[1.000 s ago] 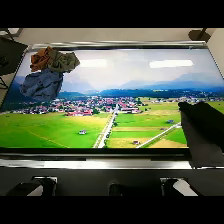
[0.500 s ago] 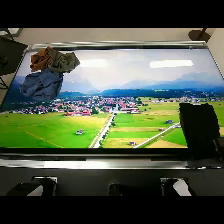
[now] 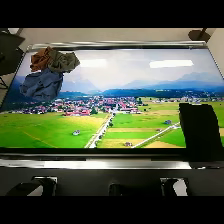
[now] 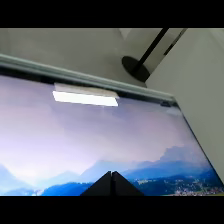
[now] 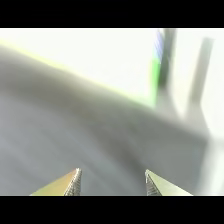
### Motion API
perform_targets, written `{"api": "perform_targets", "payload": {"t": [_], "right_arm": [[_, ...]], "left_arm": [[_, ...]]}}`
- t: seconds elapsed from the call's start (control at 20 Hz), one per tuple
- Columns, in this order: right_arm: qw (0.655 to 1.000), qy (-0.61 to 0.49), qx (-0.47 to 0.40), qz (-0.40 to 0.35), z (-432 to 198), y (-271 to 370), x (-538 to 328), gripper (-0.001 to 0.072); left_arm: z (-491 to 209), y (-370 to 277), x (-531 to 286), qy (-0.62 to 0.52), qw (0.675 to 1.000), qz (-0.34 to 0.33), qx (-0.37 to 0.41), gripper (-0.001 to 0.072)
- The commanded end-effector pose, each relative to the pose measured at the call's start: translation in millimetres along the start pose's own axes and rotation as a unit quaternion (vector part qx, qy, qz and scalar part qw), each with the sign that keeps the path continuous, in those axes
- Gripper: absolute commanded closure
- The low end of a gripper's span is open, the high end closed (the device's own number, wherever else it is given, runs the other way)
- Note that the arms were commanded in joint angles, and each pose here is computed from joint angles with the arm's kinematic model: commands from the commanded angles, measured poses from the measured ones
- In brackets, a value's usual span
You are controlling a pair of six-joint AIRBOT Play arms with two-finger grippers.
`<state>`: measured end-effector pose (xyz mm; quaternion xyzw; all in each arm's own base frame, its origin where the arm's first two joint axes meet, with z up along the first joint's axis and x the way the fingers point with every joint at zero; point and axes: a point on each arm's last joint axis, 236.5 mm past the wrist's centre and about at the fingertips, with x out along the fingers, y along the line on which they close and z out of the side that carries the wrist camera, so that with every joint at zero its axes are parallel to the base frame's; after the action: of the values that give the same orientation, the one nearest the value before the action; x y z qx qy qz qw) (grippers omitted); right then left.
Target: Fold the shirts.
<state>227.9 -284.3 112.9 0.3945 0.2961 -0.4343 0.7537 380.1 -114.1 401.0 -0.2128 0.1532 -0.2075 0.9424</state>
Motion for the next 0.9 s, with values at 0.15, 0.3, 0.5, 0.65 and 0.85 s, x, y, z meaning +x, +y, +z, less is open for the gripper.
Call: {"api": "perform_targets", "payload": {"t": [0.15,0.3,0.5,0.65,0.85], "right_arm": [[0.889,-0.252,-0.179,0.339,69.8,233.4,-188.4,0.0216],[0.866,-0.077,-0.362,0.337,-83.0,286.1,-148.5,0.0216],[0.822,0.226,-0.489,0.185,-268.7,240.5,-72.0,0.0202],[0.768,0.347,-0.527,0.108,-327.4,200.9,-56.4,0.0193],[0.768,0.349,-0.528,0.096,-326.7,197.3,-51.0,0.0194]], "left_arm": [[-15.7,92.8,26.2,0.065,0.963,0.212,0.156,0.0682],[-122.5,187.7,22.9,0.304,0.865,0.365,0.161,0.0653],[-287.3,190.0,-4.7,0.557,0.769,0.304,0.069,-0.0013],[-335.4,170.6,3.3,0.512,0.819,0.253,0.058,-0.0013],[-337.9,169.6,4.0,0.455,0.852,0.253,0.059,-0.0013]]}}
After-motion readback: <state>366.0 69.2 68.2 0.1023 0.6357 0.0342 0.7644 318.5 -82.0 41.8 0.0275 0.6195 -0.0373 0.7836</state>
